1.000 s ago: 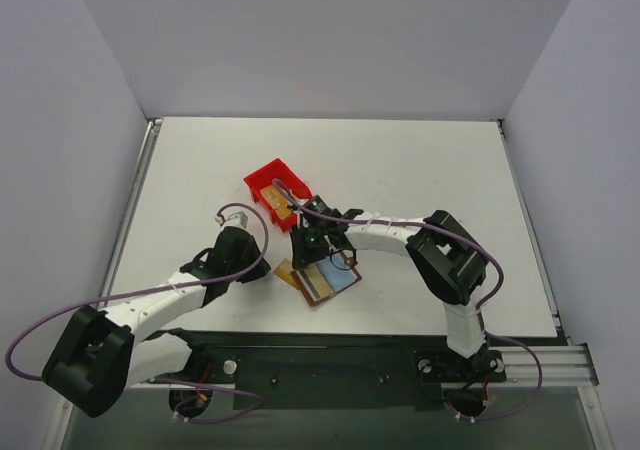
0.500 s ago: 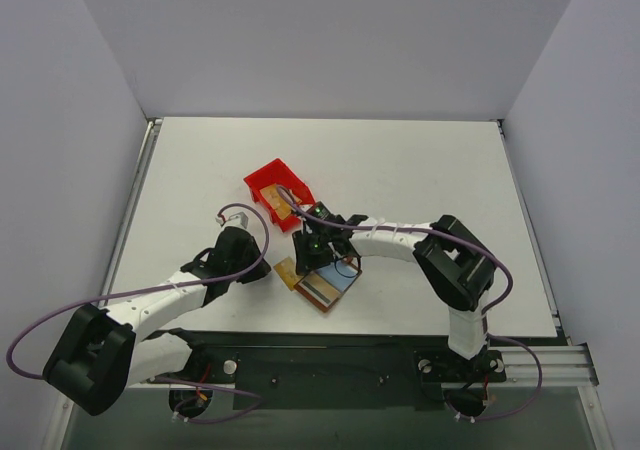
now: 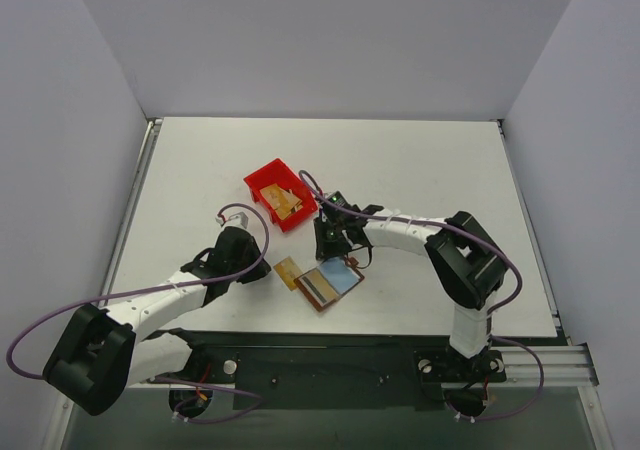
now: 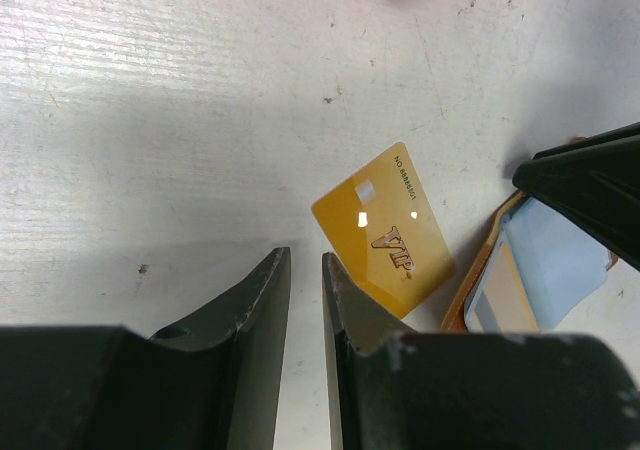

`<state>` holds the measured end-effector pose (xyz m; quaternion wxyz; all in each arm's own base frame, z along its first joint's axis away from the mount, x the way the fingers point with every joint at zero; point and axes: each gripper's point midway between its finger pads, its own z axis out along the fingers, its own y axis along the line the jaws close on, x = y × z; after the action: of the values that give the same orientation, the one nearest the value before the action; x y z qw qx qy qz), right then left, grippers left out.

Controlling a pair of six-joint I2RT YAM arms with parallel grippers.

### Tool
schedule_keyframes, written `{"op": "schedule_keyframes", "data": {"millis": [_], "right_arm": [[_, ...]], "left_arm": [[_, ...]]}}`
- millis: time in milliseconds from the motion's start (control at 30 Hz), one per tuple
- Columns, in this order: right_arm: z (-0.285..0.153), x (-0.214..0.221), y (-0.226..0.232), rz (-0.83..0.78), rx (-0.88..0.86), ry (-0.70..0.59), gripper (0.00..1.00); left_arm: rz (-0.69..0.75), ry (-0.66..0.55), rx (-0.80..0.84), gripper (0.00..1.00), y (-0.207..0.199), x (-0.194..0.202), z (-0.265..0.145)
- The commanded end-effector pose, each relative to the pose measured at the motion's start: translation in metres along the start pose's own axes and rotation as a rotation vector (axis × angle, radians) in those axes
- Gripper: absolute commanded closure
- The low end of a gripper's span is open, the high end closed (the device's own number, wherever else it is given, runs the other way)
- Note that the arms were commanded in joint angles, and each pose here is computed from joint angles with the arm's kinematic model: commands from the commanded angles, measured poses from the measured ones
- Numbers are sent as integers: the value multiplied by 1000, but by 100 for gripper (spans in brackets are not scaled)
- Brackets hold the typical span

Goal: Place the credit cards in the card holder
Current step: Move the credit card to the corner of the board.

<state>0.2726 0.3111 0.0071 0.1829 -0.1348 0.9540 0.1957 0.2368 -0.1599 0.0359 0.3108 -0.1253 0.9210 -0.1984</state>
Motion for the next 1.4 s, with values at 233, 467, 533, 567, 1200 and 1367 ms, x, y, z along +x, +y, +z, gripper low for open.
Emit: {"op": "schedule_keyframes", "data": {"millis": [233,467,533,567,1200,1367], "right_arm": [[-31,65,-76,20,315,139,79],[-43,37,-75,13,341,38,77],[-48,20,-67,2,324,-10,76],[-51,13,-62,-3,310,-32,75],[-52,4,93,-84,-92,-27,76],[-48,16,107,-61,-144,8,78]], "left_arm": [[-7,-24,41,71,-11,-10,2],[-4,-22,43,71,-12,-10,2],[-5,-27,39,71,-11,-10,1],[-6,-30,40,71,-10,-10,0],[-17,-51,23,71,-3,-10,-5],[-20,-51,23,71,-2,-9,-6]]}}
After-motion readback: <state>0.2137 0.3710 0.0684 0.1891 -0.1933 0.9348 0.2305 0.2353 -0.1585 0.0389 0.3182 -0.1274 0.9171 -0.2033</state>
